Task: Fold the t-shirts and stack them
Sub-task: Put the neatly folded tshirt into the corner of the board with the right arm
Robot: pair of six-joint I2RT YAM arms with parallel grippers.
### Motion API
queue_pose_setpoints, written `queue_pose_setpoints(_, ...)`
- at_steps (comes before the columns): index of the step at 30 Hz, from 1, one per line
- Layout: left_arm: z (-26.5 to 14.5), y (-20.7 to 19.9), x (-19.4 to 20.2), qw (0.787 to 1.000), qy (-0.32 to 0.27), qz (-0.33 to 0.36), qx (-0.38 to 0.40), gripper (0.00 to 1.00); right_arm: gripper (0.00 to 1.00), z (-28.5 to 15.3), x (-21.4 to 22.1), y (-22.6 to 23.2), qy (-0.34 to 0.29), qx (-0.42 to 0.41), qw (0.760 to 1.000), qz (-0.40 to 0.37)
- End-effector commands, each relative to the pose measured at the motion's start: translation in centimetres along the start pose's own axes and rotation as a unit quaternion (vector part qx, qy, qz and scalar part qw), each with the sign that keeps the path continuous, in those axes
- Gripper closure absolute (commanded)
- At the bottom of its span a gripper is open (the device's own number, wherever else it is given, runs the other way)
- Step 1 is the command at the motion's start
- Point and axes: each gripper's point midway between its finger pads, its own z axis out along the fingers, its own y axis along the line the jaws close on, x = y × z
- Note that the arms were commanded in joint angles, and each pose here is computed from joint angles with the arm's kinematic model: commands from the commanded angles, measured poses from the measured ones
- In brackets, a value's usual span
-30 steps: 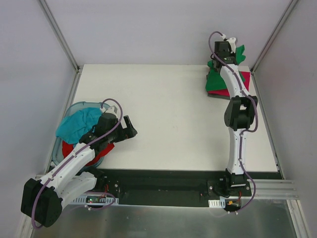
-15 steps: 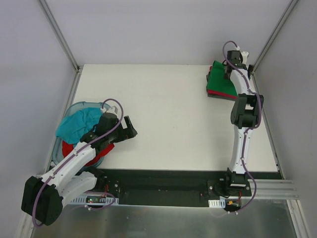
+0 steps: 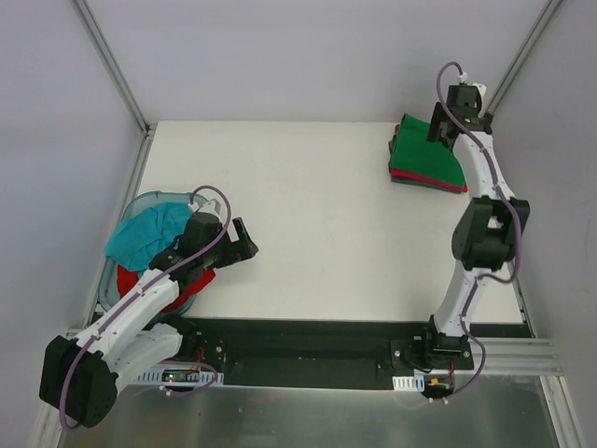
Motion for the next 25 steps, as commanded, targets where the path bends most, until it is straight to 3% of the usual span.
queue_pose_setpoints(1, -1.0, -0.3, -1.9, 0.999, -0.044, -0.001, 0.003, 0.01, 0.04, -10.3, -0.5, 0.6, -0.045, -0.167, 0.984, 0.034)
queue_pose_setpoints(6, -1.4, 0.1, -2.4, 0.998, -0.067, -0.006, 0.000, 0.01, 0.04, -14.9, 7.4, 2.4, -0.089, -0.286, 0.953, 0.051)
queue_pose_setpoints(8, -1.5, 0.0, -2.4, 0.997, -0.071, -0.009, 0.003, 0.01, 0.04, -15.8, 11.4, 2.2, -0.084, -0.307, 0.947, 0.044)
queue_pose_setpoints(13, -1.3, -0.3, -2.3, 0.997, -0.070, -0.008, 0.013, 0.01, 0.04, -17.3, 17.6, 0.9, -0.160, -0.323, 0.932, 0.039)
queue_pose_setpoints(17, -1.3, 0.0, -2.6, 0.996, -0.083, -0.003, 0.011, 0.01, 0.04, -18.7, 17.9, 0.0, -0.231, -0.325, 0.915, 0.061)
queue_pose_setpoints(20, -1.6, -0.3, -2.8, 0.995, -0.095, 0.000, 0.022, 0.01, 0.04, -17.4, 19.2, -0.9, -0.243, -0.293, 0.923, 0.062)
queue_pose_setpoints(25, -2.0, -0.1, -3.2, 0.993, -0.117, 0.005, 0.026, 0.01, 0.04, -17.7, 18.6, -0.6, -0.263, -0.304, 0.913, 0.072)
